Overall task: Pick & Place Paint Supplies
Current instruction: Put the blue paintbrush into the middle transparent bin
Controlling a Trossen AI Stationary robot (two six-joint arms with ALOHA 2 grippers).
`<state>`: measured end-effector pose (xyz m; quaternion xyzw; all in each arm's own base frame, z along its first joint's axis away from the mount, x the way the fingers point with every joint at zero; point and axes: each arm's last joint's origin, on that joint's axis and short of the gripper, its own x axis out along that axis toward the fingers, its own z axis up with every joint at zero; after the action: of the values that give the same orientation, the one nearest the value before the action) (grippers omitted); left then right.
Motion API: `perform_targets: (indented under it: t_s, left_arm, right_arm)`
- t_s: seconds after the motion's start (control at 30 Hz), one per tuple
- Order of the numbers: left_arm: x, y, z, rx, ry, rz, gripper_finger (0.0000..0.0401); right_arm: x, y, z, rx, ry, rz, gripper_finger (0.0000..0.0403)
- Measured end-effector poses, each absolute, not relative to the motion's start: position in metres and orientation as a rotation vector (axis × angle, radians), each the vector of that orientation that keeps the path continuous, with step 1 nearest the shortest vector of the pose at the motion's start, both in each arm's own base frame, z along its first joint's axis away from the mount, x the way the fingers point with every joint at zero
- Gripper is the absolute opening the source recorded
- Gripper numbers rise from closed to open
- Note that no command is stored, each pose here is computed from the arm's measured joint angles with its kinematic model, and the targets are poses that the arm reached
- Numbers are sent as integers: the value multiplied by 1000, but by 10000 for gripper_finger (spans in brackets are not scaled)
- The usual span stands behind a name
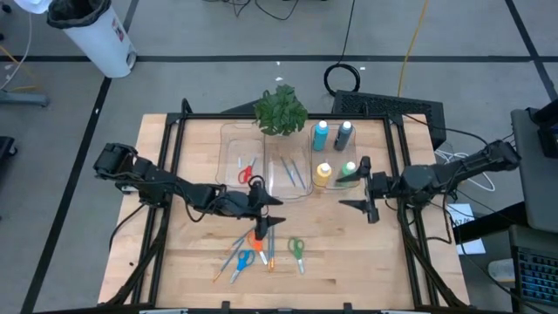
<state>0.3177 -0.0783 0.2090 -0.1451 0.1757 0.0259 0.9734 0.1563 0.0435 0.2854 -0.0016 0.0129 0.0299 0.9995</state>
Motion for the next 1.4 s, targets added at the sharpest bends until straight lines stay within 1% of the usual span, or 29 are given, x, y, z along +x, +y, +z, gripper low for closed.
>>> perform_targets:
  t_s: [0.17, 0.23, 0.3, 0.4, 0.67, 0.83, 0.97, 1.13, 1.4]
  left_arm:
    - [313, -86, 201, -371, 488, -88, 273]
    - [309, -93, 197, -391, 541, -106, 273]
    - [305, -99, 193, -409, 585, -100, 273]
    - [302, -105, 191, -415, 600, -62, 273]
    - [300, -107, 191, -402, 564, 38, 273]
    - [301, -104, 191, -459, 557, 73, 273]
    - [297, -108, 188, -450, 627, 21, 273]
    - [287, -127, 184, -424, 707, -73, 273]
    - [266, -157, 176, -370, 798, -115, 273]
  right_arm:
    - [155, 50, 285, -8, 33, 100, 270]
    - [154, 51, 284, -8, 34, 106, 270]
    - [154, 51, 284, -9, 35, 108, 270]
    - [154, 51, 284, -10, 40, 107, 270]
    - [154, 51, 285, -26, 31, 107, 270]
    - [154, 51, 285, -48, 30, 106, 270]
    - [154, 51, 285, -50, 30, 106, 270]
    - [154, 51, 285, -50, 30, 106, 270]
    - [154, 51, 286, -57, 21, 106, 270]
